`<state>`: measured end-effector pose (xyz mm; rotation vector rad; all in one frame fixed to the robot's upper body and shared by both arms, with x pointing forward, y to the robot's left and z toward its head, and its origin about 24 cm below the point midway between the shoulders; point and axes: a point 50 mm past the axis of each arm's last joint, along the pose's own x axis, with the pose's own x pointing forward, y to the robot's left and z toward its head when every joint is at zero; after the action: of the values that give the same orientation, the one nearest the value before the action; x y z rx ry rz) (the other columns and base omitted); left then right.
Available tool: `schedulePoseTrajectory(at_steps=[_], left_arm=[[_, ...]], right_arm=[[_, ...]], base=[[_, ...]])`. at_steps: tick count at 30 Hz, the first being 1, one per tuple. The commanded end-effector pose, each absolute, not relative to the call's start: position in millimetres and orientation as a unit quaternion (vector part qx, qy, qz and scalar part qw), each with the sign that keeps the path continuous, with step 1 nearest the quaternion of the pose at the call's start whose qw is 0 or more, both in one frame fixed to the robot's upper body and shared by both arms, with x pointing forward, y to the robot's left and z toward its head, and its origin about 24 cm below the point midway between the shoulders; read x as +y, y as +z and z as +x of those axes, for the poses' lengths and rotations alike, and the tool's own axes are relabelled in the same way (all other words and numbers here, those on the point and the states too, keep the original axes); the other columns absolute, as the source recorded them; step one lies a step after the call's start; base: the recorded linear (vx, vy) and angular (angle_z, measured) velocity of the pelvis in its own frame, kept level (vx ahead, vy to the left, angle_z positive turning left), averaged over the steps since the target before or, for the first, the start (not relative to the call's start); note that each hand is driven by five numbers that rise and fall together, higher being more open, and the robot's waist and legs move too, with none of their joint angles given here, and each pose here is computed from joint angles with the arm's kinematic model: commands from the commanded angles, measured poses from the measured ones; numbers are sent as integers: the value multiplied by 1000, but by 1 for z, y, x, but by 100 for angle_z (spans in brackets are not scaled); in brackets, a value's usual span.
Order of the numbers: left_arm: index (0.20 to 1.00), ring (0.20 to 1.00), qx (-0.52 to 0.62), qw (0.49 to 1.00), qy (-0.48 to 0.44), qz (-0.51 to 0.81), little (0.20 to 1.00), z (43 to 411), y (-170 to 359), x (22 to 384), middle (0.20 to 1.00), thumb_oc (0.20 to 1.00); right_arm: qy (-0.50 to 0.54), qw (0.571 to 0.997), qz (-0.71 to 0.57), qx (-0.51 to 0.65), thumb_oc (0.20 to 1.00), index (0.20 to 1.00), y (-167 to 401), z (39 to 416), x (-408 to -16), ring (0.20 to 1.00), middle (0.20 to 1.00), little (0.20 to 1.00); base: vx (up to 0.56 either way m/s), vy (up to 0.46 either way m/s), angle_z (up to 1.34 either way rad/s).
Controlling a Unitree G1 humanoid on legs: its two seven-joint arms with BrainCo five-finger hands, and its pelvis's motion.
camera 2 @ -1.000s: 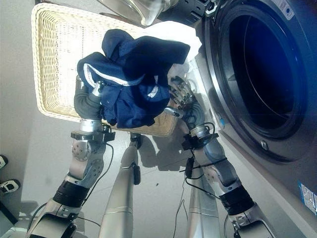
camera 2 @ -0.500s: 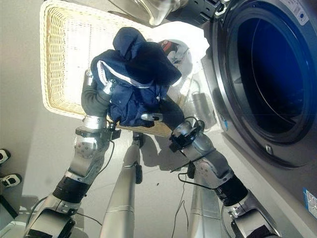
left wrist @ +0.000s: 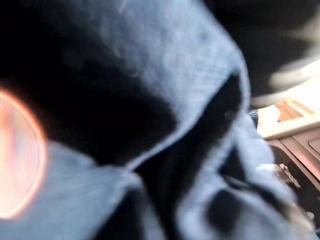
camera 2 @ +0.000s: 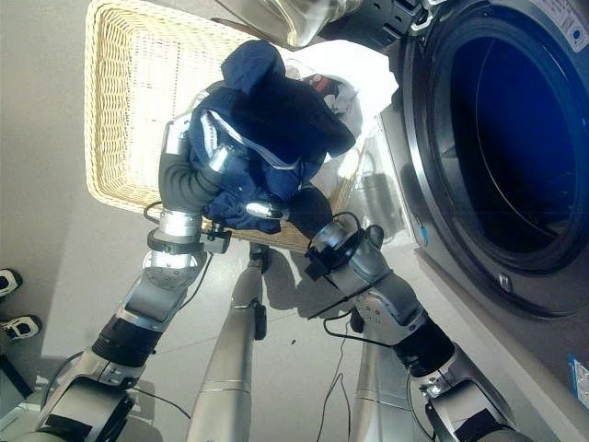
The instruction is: Put the clothes into the washing machine.
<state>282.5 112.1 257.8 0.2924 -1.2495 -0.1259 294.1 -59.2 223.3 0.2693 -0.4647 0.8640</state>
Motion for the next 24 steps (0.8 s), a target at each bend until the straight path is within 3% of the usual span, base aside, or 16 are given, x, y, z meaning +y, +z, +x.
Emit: schedulePoseTrajectory(at_steps=[1,22,23,24], left_arm=[[200,200,-650,742,-82,139,200,259,276,100,200,200],[200,200,-649,747,-70,130,200,260,272,94,200,200],[369,369,-650,747,-62,129,369,260,272,95,369,369],[903,903,-652,747,-44,124,903,261,272,97,903,903]], right_arm=[[472,815,178,-287,200,200,248,260,-38,200,200,200],[450,814,217,-296,200,200,249,262,-44,200,200,200],[448,815,219,-296,200,200,250,262,-44,200,200,200],[445,815,221,-298,200,200,250,263,-46,200,200,200]], base=[[0,0,0],[0,0,0],[0,0,0],[0,0,0]])
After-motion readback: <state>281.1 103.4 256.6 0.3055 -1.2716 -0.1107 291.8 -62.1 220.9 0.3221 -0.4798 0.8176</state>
